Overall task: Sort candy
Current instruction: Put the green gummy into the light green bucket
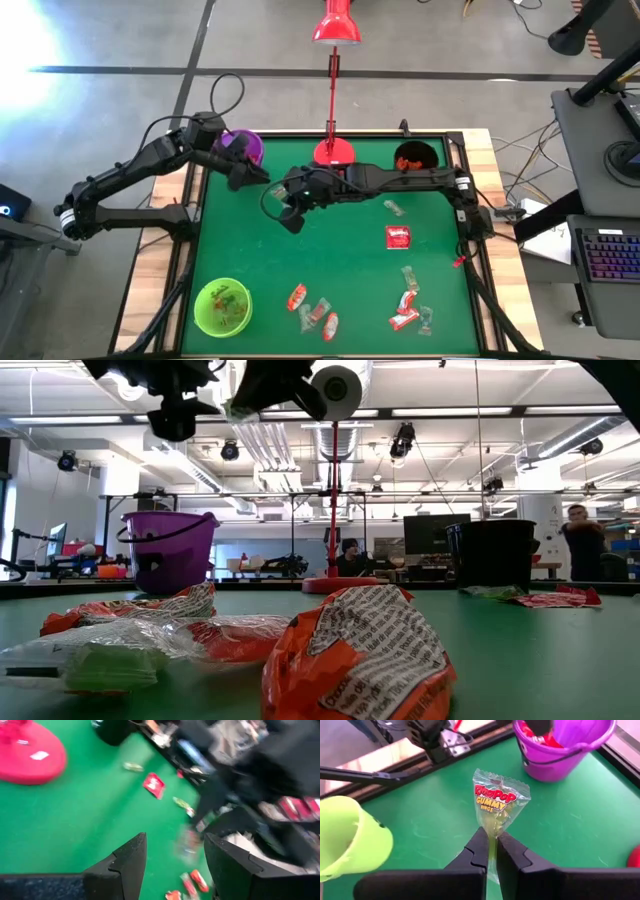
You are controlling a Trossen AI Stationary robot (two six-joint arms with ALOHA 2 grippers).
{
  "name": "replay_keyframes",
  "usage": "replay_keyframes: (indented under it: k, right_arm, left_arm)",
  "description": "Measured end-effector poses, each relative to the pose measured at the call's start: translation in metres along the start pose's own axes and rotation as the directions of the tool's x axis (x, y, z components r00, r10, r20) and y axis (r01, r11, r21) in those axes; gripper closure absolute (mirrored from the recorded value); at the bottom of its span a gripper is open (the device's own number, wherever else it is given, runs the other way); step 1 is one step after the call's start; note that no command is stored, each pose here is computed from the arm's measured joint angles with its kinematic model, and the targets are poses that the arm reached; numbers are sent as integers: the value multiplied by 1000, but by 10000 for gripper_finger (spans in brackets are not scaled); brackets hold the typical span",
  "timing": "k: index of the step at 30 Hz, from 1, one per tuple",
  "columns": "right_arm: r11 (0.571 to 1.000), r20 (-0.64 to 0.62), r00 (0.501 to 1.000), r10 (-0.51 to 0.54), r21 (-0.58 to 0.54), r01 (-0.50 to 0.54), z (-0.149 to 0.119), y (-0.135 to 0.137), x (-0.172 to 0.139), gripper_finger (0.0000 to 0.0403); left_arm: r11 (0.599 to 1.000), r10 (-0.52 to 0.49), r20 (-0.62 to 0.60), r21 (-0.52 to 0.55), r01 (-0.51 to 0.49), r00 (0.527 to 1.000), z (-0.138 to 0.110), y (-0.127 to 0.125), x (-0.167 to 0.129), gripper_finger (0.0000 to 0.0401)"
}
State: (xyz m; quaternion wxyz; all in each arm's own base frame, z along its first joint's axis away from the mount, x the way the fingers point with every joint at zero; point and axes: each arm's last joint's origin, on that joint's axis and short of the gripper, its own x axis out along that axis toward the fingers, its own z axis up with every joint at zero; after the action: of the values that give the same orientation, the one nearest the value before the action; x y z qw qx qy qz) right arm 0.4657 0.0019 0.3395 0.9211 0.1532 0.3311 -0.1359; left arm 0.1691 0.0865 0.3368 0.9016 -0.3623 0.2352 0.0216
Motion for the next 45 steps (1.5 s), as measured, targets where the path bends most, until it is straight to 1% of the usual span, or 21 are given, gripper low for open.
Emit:
replay_keyframes:
  k: [3, 8, 10, 14, 20, 23, 27, 30, 34, 40, 42, 45]
  right_arm:
    - [1000, 5, 1000, 3, -2, -3, 1, 0, -1, 392]
    - [1000, 5, 1000, -10, -5, 10, 3, -6, 0, 392]
    - [1000, 2, 1000, -16, -2, 16, 4, -8, 1, 392]
    - [999, -38, 998, -44, 2, 44, 2, -17, 2, 392]
    - [998, -60, 996, -60, 5, 60, 1, -22, 2, 392]
    - [998, -56, 997, -56, 6, 56, 2, -21, 2, 392]
    - [998, -56, 997, -60, 8, 60, 2, -22, 2, 392]
    - [998, -57, 997, -60, 7, 61, 2, -22, 2, 392]
    - [998, -64, 996, -61, 5, 62, 1, -22, 2, 392]
    - [998, -69, 996, -59, 11, 60, 1, -22, 2, 392]
    - [998, -72, 996, -53, 11, 54, 0, -22, 2, 387]
    - [998, -76, 996, -54, 11, 55, 0, -22, 2, 369]
  left_arm:
    - [1000, 19, 1, -20, -19, 1000, 1, 2, 2, 221]
    - [998, 21, -53, -55, -24, 998, 1, 7, 17, 221]
    - [999, 2, -80, -51, -6, 997, 2, 8, 24, 220]
    - [998, -69, -94, -20, 68, 993, 5, 5, 35, 220]
    - [997, -68, -124, -29, 65, 990, 5, 9, 47, 221]
    - [998, -61, -138, -38, 56, 988, 5, 12, 52, 229]
    - [998, -56, -149, -33, 51, 987, 5, 15, 56, 249]
    - [998, -53, -154, -25, 49, 987, 5, 16, 58, 272]
    - [998, -55, -150, 3, 56, 987, 5, 15, 57, 317]
    - [998, -57, -145, 8, 59, 988, 5, 14, 55, 390]
    - [998, -57, -145, 7, 59, 988, 5, 14, 55, 394]
    - [998, -58, -150, 6, 60, 987, 5, 14, 56, 392]
